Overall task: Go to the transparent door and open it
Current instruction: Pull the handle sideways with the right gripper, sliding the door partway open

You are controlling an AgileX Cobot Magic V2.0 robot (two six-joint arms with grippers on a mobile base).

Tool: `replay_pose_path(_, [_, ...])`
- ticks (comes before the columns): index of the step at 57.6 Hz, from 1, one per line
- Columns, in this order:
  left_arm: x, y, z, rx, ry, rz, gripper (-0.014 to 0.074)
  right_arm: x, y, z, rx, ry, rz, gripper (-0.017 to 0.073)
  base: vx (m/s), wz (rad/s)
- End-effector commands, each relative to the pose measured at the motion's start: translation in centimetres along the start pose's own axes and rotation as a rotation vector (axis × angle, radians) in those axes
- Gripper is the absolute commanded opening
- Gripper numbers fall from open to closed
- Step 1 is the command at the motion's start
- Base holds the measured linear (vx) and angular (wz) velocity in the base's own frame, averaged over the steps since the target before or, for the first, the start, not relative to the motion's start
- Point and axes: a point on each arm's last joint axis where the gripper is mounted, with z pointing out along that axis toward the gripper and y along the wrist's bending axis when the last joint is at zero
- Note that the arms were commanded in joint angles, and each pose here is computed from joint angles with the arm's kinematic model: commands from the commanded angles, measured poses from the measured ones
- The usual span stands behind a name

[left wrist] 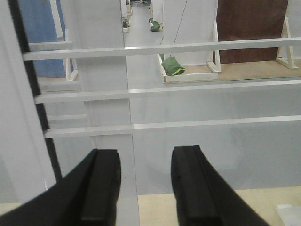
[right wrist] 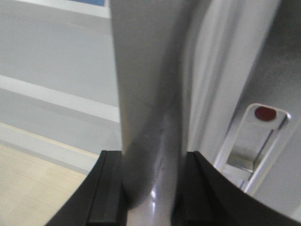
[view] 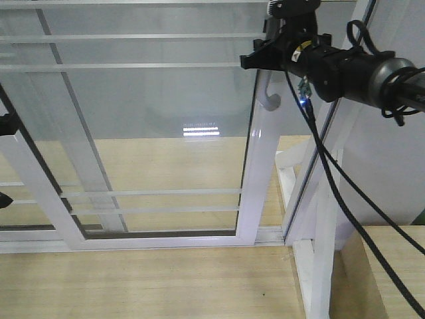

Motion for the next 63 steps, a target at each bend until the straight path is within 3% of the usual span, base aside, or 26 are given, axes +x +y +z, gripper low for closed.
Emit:
replay_pose_path(1, [-2.2, 0.1, -0.1, -0.003, -0.137, -0.011, 0.0405, -5.4, 0.4, -0.9, -0.017, -0.326, -0.030, 0.0071, 0.00, 0.00])
replay_pose_path(7, [-2.2, 0.1, -0.1, -0.003, -0.137, -0.011, 0.0405, -5.5, 1.2, -0.9, -0.028, -0.327, -0.007, 0.0071, 0.00, 0.00])
replay_pose_path(35, [-2.2, 0.1, -0.1, -0.003, -0.137, -0.011, 0.0405, -6.0, 6.1, -1.3, -0.133, -0.361, -0.031, 0.0076, 0.01, 0.04])
replay_pose_path(42, [-2.2, 0.1, -0.1, -0.003, -0.137, -0.011, 0.0405, -5.9, 6.5, -1.3, -0.141, -0.355, -0.036, 0.0099, 0.00, 0.00])
replay_pose_path(53, [-2.2, 0.1, -0.1, -0.003, -0.137, -0.011, 0.0405, -5.6, 6.3, -1.6, -0.134, -0.254, -0.026, 0.0273, 0.00, 0.00])
replay_pose_path(63, [-2.2, 0.1, -0.1, -0.003, -0.137, -0.011, 0.0405, -6.8, 6.0, -2.6, -0.127, -0.238, 0.090, 0.0522, 0.00, 0.00])
